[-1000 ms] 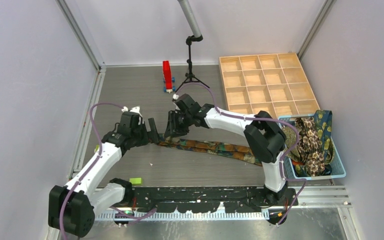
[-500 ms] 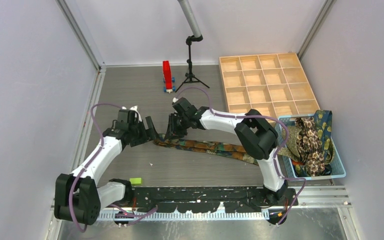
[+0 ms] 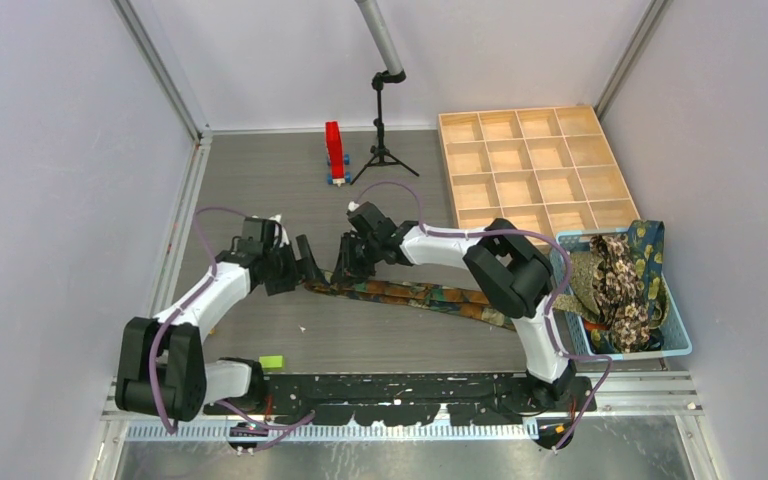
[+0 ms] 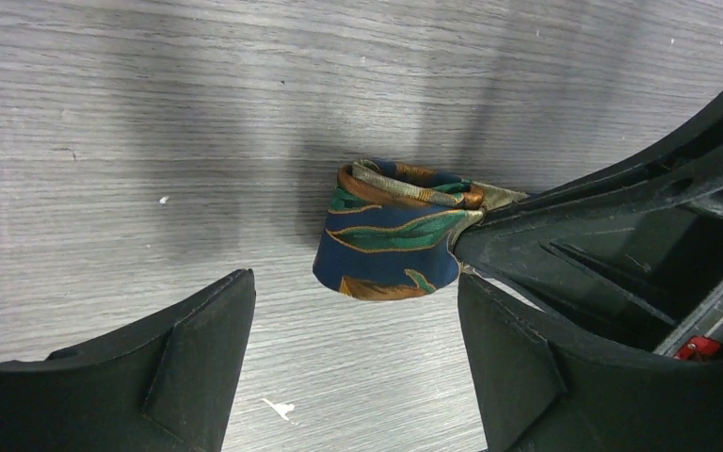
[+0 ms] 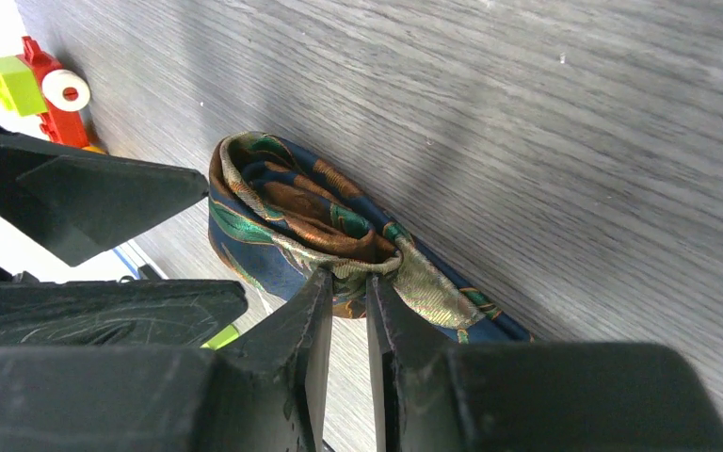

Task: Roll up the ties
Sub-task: Roll the tie at the center of the board.

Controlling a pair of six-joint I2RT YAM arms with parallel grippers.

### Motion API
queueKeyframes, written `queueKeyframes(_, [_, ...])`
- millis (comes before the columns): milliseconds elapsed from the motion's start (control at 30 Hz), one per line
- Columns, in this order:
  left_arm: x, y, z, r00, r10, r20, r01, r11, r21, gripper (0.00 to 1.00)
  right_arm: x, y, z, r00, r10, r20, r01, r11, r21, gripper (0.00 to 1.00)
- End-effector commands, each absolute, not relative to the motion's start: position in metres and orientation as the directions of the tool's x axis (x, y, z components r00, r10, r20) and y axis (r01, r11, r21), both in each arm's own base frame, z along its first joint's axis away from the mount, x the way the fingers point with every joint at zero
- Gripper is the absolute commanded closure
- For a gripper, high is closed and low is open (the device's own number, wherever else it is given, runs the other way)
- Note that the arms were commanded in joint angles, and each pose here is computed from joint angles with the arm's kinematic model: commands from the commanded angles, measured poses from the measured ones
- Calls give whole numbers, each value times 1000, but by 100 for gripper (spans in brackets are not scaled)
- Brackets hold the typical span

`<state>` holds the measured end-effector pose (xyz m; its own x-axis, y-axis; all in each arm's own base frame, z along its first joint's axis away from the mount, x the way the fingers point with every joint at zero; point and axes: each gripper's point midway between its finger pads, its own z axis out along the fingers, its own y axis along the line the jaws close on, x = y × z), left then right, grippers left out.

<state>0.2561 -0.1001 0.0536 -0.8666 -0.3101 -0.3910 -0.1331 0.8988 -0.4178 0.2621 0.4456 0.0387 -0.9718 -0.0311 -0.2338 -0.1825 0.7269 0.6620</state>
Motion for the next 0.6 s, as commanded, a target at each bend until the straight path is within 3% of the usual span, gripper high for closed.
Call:
queueKeyframes(0, [270,-106,56,-856,-312,-412,-104,885,-454,20,261,450,31,-970,-31,-240,-189,718,670,75])
queueKeyframes(200, [276,-112,48,-869,-302,-391,-96,879,-467,26,259,448,23,-972,-38,-233,-188,723,665,76])
queueKeyframes(567, [283,-113,27,-888,-325,-326,-125,852,-509,47,254,441,11,-975,-45,-218,-180,736,652,77])
